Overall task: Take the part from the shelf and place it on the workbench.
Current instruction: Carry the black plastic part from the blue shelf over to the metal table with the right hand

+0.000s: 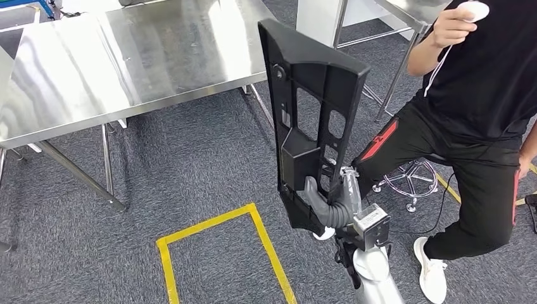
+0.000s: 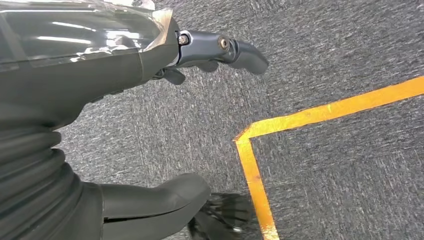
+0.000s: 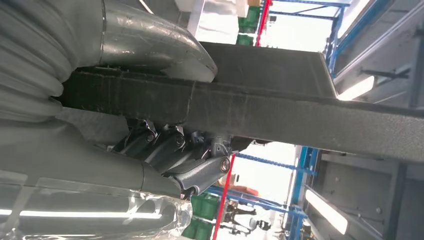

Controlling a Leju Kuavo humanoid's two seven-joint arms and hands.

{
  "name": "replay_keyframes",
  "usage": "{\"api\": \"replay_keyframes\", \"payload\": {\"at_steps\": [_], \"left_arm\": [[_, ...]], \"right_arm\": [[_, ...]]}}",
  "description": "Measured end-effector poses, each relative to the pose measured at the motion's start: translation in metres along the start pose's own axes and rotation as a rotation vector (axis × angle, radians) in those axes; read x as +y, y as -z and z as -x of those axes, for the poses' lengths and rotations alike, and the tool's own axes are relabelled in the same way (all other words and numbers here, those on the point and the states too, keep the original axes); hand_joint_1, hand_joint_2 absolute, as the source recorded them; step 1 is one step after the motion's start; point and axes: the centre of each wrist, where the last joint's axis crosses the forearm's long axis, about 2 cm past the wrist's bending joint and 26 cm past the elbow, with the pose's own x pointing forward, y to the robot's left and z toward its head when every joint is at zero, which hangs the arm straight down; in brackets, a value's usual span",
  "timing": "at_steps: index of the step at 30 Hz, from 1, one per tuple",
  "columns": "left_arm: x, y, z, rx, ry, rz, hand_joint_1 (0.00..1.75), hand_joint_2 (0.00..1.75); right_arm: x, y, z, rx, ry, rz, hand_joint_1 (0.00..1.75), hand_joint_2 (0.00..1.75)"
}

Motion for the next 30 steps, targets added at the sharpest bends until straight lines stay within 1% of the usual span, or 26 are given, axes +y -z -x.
{"api": "replay_keyframes", "payload": {"at_steps": [5, 13, 21, 30], "left_arm": [[0.000, -0.001, 0.002, 0.003, 0.001, 0.000, 0.00, 1.75], [-0.001, -0.001, 0.001, 0.008, 0.000, -0.025, 0.00, 1.75], [-0.004, -0.002, 0.001, 0.022, -0.003, -0.056, 0.00, 1.75], [-0.004, -0.002, 0.001, 0.027, 0.009, -0.077, 0.00, 1.75]], "right_arm": [[0.001, 0.000, 0.000, 0.000, -0.004, -0.007, 1.75, 1.75], [0.002, 0.009, 0.001, -0.016, -0.002, -0.014, 1.75, 1.75], [0.002, 0.006, 0.005, 0.002, -0.012, -0.023, 1.75, 1.75], [0.006, 0.010, 0.005, -0.004, -0.009, -0.032, 1.75, 1.75]]}}
